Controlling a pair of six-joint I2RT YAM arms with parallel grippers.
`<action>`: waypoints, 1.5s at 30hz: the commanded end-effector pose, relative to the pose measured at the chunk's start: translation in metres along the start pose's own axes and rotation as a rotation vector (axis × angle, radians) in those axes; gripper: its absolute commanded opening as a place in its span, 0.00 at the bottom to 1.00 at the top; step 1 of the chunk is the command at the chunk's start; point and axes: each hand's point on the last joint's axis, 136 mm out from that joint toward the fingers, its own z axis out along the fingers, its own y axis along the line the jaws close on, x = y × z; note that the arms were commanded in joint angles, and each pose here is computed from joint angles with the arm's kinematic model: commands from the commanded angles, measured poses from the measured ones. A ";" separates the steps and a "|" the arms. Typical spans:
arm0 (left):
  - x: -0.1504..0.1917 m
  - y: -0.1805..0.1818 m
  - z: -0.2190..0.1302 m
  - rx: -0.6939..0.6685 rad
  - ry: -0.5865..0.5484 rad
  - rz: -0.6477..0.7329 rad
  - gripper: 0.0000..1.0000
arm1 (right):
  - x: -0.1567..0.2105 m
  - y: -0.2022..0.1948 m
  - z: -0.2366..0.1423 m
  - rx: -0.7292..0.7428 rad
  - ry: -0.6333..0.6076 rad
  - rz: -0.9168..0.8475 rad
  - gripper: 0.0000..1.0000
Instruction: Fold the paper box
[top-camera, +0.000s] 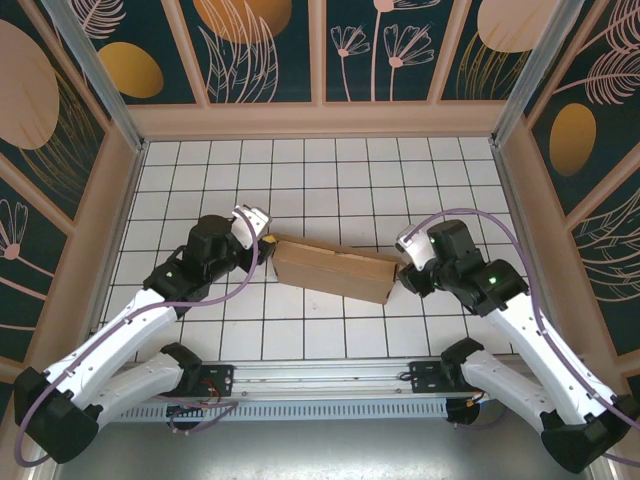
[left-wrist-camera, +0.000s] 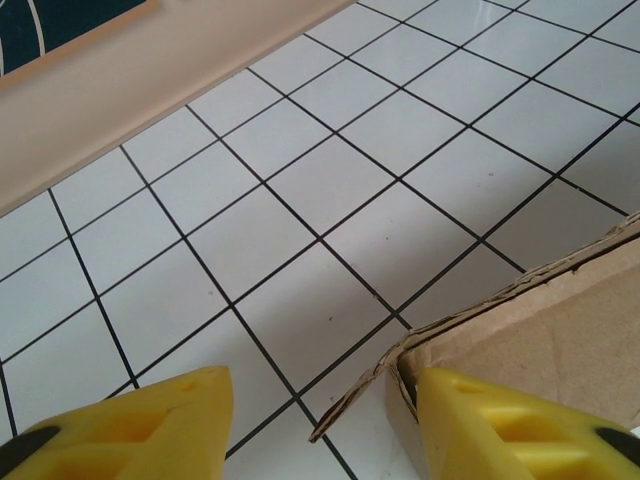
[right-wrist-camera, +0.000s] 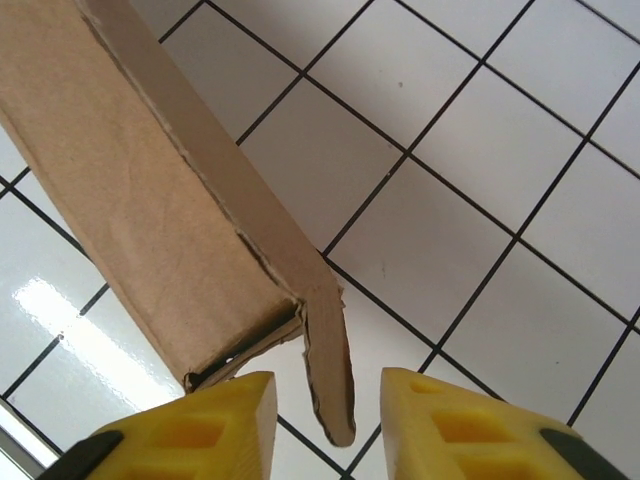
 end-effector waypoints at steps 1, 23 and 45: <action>-0.009 0.001 0.001 0.004 -0.043 -0.021 0.48 | -0.007 -0.003 -0.002 0.016 -0.005 -0.008 0.29; -0.014 -0.028 -0.001 0.180 -0.043 -0.075 0.13 | -0.035 0.002 0.003 -0.053 0.020 0.062 0.01; -0.050 -0.011 -0.015 0.115 -0.047 0.038 0.52 | -0.059 -0.009 0.026 0.012 0.004 -0.089 0.00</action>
